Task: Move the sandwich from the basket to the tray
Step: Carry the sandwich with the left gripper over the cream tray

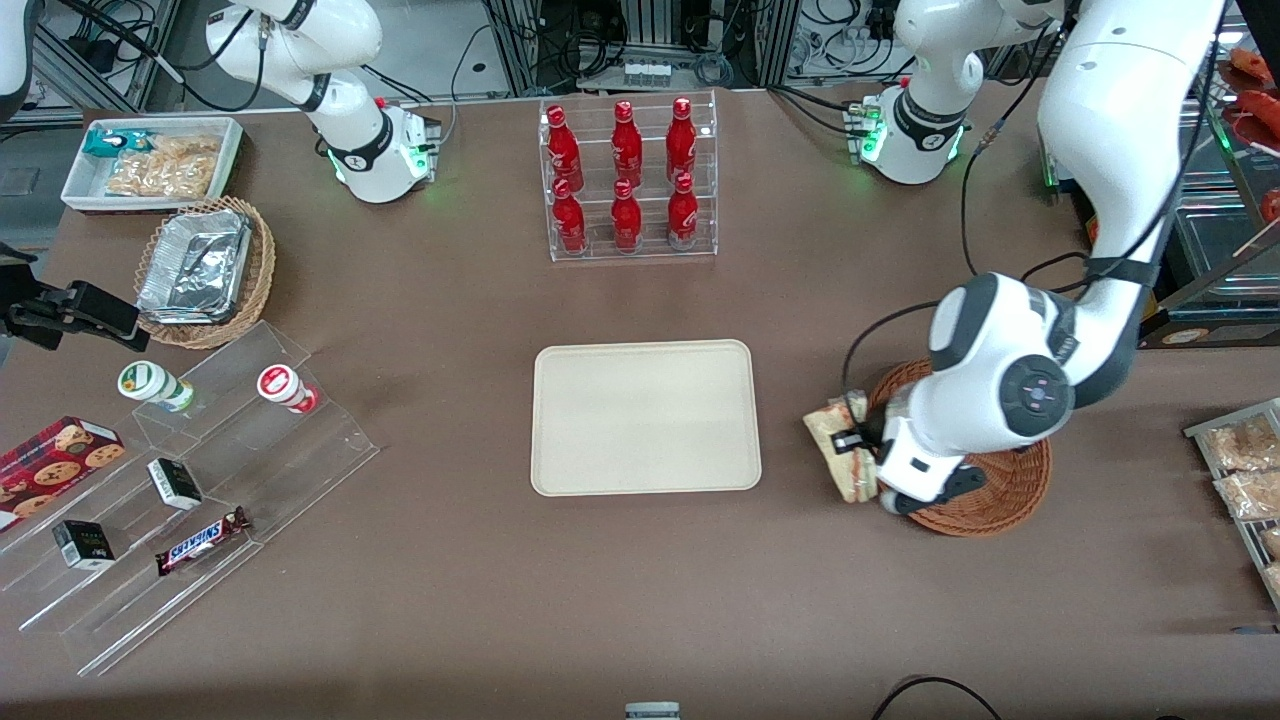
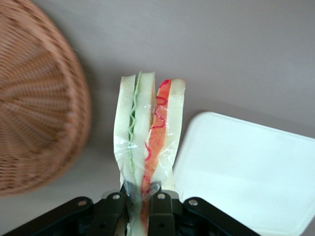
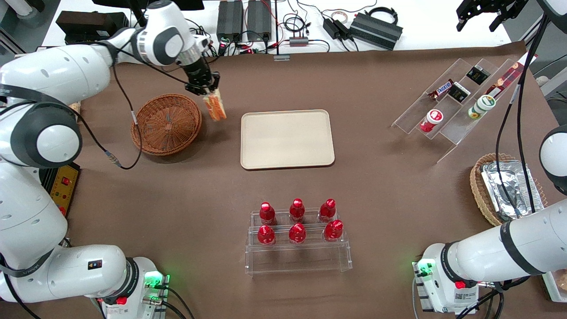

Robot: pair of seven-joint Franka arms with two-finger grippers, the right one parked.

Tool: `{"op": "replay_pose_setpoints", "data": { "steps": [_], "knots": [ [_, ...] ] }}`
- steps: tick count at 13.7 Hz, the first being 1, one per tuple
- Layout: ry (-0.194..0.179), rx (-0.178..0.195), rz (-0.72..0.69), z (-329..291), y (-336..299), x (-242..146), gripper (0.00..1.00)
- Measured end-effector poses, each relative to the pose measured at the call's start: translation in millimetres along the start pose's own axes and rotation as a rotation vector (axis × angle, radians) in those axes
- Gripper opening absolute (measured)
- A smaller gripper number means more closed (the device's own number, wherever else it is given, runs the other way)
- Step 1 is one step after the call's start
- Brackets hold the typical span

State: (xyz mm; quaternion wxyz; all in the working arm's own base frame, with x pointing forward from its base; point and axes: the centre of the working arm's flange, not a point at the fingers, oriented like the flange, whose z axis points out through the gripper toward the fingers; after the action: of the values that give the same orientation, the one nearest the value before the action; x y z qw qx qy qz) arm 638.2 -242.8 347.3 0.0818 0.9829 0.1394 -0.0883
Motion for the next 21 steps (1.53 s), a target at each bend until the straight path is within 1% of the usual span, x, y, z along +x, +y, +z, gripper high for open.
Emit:
{"op": "replay_pose_setpoints", "data": {
  "steps": [2, 3, 4, 5, 7, 8, 12, 14, 16, 17, 21],
  "knots": [
    [0.000, 0.012, 0.048, 11.3, 34.5, -19.9, 0.19],
    [-0.001, 0.023, 0.074, 18.4, 48.5, -30.0, 0.23],
    [-0.008, 0.032, 0.097, 26.7, 61.4, -40.9, 0.23],
    [-0.018, 0.039, 0.115, 35.2, 72.2, -50.9, 0.19],
    [-0.042, 0.053, 0.150, 55.2, 95.0, -73.1, 0.18],
    [-0.048, 0.054, 0.160, 64.2, 108.3, -84.4, 0.18],
    [-0.046, 0.008, 0.135, 91.0, 172.3, -119.7, 0.18],
    [-0.050, 0.007, 0.137, 104.1, 187.4, -126.4, 0.18],
    [-0.036, 0.033, 0.152, 117.5, 187.1, -123.4, 0.19],
    [-0.035, 0.045, 0.153, 124.9, 185.0, -120.4, 0.19],
    [-0.059, 0.063, 0.159, 151.8, 186.5, -121.2, 0.22]
  ]
}}
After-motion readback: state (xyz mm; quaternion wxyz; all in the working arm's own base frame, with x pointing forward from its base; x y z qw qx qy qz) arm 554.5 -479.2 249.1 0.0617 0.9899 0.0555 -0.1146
